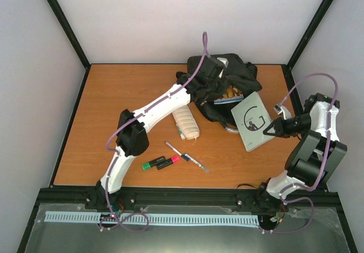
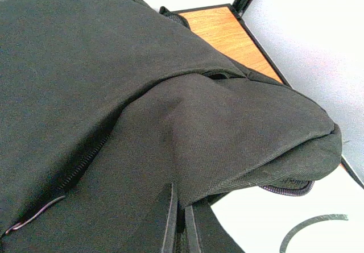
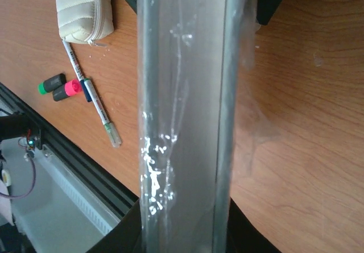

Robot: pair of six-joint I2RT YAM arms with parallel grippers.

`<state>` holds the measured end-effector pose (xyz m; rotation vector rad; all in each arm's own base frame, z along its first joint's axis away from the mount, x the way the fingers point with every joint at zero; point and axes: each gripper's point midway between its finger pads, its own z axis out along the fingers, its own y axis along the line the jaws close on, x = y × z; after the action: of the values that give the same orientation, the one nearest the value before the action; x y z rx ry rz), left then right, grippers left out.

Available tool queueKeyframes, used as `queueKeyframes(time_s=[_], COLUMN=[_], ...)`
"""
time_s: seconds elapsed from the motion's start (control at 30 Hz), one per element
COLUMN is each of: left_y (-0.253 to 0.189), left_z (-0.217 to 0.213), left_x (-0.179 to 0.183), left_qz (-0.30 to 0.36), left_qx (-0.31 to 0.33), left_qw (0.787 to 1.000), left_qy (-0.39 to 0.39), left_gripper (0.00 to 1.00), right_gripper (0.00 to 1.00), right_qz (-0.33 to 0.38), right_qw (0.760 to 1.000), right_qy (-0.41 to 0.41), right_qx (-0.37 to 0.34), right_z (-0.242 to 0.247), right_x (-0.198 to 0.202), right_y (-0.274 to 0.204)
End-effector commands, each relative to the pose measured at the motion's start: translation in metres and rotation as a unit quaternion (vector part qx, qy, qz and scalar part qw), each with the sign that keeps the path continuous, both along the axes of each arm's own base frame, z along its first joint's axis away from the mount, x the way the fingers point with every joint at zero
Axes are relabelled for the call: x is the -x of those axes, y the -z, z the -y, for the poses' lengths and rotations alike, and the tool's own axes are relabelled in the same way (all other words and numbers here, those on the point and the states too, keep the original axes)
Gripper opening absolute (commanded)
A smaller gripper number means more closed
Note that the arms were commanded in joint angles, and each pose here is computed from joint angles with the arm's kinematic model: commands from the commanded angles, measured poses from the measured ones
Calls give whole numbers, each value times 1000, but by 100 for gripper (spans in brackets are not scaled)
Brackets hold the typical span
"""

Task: Pack the student bag
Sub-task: Place the book in the student bag.

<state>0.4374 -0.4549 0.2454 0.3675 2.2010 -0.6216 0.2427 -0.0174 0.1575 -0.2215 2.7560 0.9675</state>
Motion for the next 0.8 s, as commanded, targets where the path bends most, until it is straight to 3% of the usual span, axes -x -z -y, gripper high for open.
queueKeyframes(time_s=[0.0, 0.47, 0.77], left_y=[-70, -36, -13], left_z=[5, 14, 9], left_x=[-2, 8, 10], left_qz=[56, 21, 12], left_qx=[81, 63, 35], left_qw=[995, 997, 999], left_qy=[-1, 35, 38], left_gripper=[1, 1, 1], right_gripper=[3, 3, 3], right_qz=[24, -3, 7], right_qw=[998, 991, 970], right_qy=[1, 13, 73], right_qx=[-55, -134, -233], right_z=[-12, -7, -10], right_x=[-12, -42, -73], right_y=[-6, 17, 6])
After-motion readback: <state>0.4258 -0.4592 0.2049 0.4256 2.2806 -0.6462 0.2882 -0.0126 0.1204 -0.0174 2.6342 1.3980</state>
